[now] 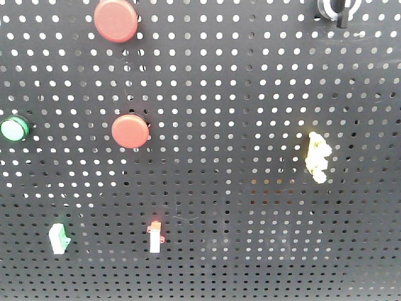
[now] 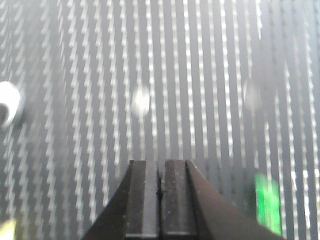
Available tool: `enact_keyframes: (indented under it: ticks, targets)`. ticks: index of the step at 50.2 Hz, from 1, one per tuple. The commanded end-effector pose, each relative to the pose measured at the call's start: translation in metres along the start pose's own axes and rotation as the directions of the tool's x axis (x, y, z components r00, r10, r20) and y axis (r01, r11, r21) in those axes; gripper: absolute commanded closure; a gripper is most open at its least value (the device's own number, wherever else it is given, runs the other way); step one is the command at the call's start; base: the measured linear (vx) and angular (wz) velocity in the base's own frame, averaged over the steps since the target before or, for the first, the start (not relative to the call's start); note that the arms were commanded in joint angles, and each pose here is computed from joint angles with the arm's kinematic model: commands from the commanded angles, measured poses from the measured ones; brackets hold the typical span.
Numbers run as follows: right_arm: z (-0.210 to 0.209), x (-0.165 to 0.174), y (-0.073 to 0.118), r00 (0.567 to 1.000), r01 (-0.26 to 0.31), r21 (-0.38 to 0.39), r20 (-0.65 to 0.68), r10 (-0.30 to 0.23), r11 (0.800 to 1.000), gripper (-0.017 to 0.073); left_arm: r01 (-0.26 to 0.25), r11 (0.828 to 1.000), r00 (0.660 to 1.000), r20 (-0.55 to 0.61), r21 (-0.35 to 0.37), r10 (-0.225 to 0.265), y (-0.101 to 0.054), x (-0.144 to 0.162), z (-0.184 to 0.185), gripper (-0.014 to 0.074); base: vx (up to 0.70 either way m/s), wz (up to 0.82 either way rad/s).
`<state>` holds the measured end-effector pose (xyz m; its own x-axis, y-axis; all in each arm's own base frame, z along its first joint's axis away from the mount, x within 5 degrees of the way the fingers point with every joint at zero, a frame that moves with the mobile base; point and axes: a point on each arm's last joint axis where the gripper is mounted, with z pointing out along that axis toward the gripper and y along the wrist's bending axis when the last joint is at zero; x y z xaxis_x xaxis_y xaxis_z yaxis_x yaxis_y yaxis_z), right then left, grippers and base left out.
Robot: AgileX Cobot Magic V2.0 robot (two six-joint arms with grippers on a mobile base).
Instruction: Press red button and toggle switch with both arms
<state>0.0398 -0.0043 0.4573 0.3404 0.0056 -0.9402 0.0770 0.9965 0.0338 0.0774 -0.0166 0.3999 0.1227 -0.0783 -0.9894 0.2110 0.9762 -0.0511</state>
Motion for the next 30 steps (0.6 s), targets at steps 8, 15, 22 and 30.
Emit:
enact_keyframes:
  ticks: [8,15,22,30]
  targets:
    - [0.027,-0.026,0.001,1.0,-0.002,0.003,-0.017,0.002,1.0,0.0562,-0.008,1.0,0.998,0.067,0.017,0.007,-0.004,-0.074,0.032,0.0591,0.0,0.0]
    - [0.027,-0.023,0.003,0.996,-0.078,-0.011,-0.048,0.078,0.997,0.0562,0.047,0.997,0.993,0.103,0.061,-0.053,-0.009,-0.093,0.024,0.0591,0.0,0.0]
    - [0.028,-0.023,0.005,0.985,-0.164,-0.033,-0.052,0.163,0.986,0.0562,-0.003,0.981,1.0,0.018,0.195,-0.001,-0.022,-0.094,0.037,0.0591,0.0,0.0]
    - [0.033,-0.02,0.006,0.975,-0.216,-0.043,-0.067,0.213,0.975,0.0562,-0.03,0.836,1.0,0.017,0.548,0.024,-0.056,-0.098,0.06,0.0591,0.0,0.0]
